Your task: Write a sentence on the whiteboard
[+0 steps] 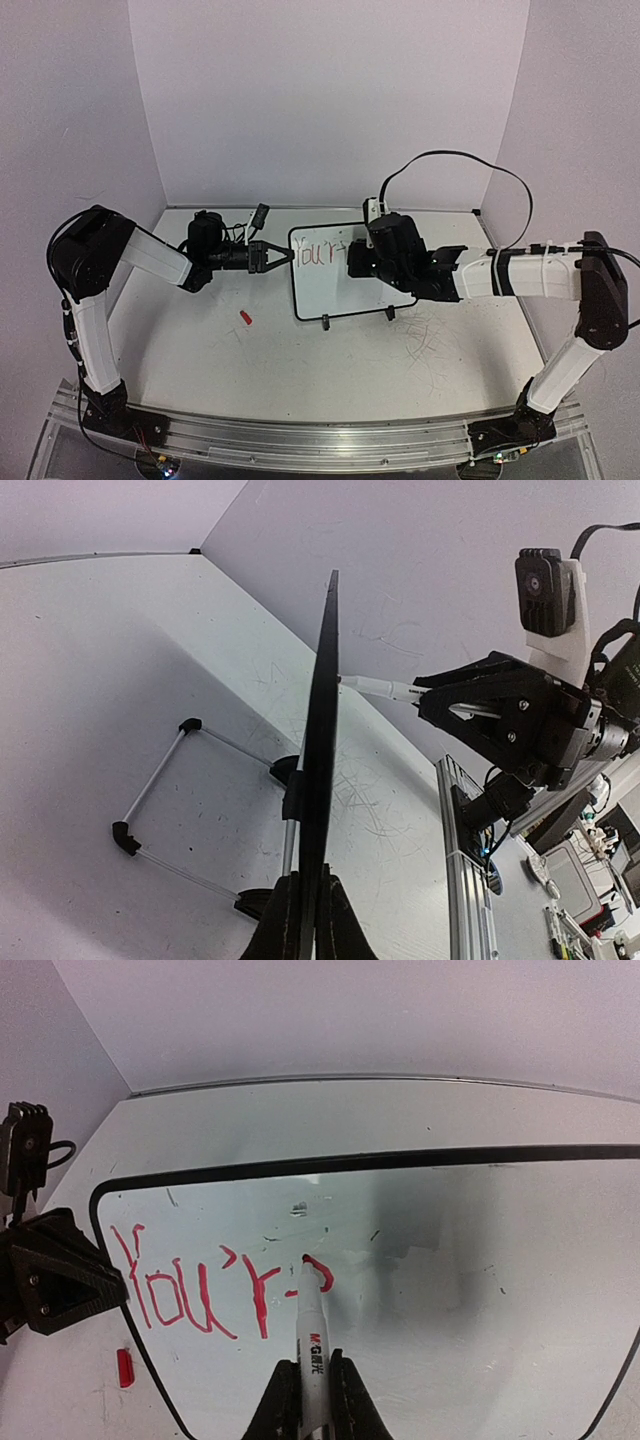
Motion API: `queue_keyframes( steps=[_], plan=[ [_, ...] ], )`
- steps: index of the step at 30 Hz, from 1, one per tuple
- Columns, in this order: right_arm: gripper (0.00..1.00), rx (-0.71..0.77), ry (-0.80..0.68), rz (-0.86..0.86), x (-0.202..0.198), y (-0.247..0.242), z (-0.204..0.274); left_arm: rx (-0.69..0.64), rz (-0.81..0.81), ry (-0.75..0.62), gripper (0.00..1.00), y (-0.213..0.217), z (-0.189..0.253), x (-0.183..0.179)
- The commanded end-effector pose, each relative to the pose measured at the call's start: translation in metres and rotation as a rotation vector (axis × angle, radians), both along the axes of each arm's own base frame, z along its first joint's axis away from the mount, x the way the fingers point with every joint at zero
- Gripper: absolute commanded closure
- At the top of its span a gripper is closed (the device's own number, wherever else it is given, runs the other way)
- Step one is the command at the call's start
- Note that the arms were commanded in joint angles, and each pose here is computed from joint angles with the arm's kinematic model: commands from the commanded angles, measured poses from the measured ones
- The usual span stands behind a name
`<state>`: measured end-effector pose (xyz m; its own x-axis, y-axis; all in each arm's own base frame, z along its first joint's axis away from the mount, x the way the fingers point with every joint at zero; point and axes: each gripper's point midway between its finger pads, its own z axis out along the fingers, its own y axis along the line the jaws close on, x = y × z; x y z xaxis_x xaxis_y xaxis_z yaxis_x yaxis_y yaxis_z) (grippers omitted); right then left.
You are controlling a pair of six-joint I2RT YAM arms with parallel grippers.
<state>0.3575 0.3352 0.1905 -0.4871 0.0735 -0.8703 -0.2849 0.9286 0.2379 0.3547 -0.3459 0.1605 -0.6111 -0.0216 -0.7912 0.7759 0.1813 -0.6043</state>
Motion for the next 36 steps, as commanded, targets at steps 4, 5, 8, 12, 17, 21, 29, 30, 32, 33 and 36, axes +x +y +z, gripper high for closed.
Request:
queue_keyframes(
  steps=[4,5,8,12,17,21,29,30,32,33,36],
  plan=[
    [1.0,0.017,-0.009,0.01,0.006,0.007,0.004,-0.044,-0.05,-0.077,1.0,-0.007,0.038,-0.009],
    [1.0,0.017,-0.005,0.011,0.006,0.007,0.002,-0.044,-0.051,-0.077,1.0,-0.007,0.038,-0.009],
    [1.0,0.016,0.003,0.015,0.004,0.008,0.0,-0.045,-0.051,-0.08,1.0,-0.007,0.039,-0.009],
    [1.0,0.014,0.015,0.015,0.001,0.008,-0.004,-0.045,-0.051,-0.081,1.0,-0.007,0.04,-0.01],
    [1.0,0.01,0.03,0.018,-0.003,0.008,-0.01,-0.043,-0.05,-0.081,1.0,-0.007,0.039,-0.01],
    [1.0,0.008,0.04,0.018,-0.005,0.007,-0.013,-0.042,-0.05,-0.08,1.0,-0.007,0.038,-0.009],
    [1.0,0.004,0.054,0.009,-0.01,0.003,-0.017,-0.042,-0.05,-0.08,1.0,-0.007,0.038,-0.009],
    [1.0,0.004,0.057,0.009,-0.01,0.002,-0.018,-0.042,-0.049,-0.08,1.0,-0.007,0.039,-0.008],
    [1.0,0.002,0.064,0.008,-0.012,0.002,-0.021,-0.042,-0.05,-0.08,1.0,-0.007,0.039,-0.008],
    [1.0,0.002,0.067,0.007,-0.012,0.001,-0.022,-0.043,-0.05,-0.081,1.0,-0.007,0.039,-0.008],
    [1.0,0.0,0.074,0.007,-0.014,0.0,-0.025,-0.042,-0.05,-0.08,1.0,-0.008,0.039,-0.008]
  ],
)
